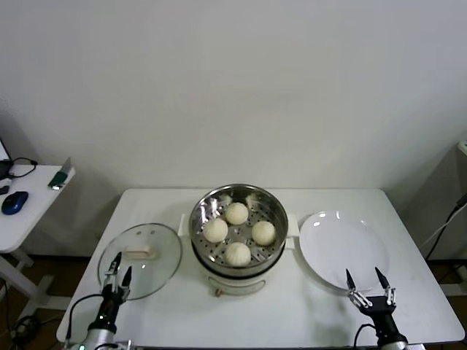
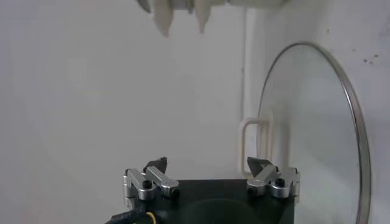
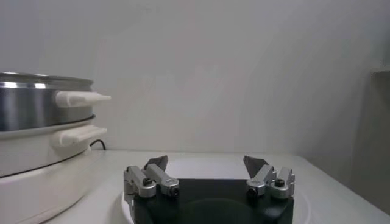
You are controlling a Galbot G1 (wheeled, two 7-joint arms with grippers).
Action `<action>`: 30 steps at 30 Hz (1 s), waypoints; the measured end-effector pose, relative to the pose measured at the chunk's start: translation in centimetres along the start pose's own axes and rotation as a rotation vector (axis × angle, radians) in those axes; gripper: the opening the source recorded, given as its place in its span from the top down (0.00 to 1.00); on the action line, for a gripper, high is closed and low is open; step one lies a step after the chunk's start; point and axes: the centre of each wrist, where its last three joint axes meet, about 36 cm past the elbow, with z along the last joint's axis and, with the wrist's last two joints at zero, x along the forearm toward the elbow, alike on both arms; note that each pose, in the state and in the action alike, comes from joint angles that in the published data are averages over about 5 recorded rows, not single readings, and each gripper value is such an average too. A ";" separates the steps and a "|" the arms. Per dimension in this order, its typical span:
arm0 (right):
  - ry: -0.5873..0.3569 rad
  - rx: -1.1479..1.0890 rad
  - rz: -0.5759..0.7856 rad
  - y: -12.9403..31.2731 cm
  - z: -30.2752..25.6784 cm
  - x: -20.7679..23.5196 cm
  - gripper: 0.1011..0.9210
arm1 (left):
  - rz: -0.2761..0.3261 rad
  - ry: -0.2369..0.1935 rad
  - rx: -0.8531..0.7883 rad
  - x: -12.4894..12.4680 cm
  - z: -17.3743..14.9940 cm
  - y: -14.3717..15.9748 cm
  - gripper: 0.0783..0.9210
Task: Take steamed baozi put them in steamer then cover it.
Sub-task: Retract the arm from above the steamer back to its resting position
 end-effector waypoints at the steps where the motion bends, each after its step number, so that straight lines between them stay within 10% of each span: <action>1: -0.001 0.001 0.002 0.0 0.0 0.1 0.12 | 0.000 0.000 -0.009 -0.4 0.0 -0.2 0.12; 19: -0.005 -0.002 0.029 0.2 0.3 1.9 0.12 | -0.012 0.000 -0.095 -7.2 0.2 -1.5 0.12; 30: -0.005 -0.008 0.035 0.4 0.4 2.1 0.12 | 0.010 -0.002 -0.107 -8.1 0.8 -2.3 0.43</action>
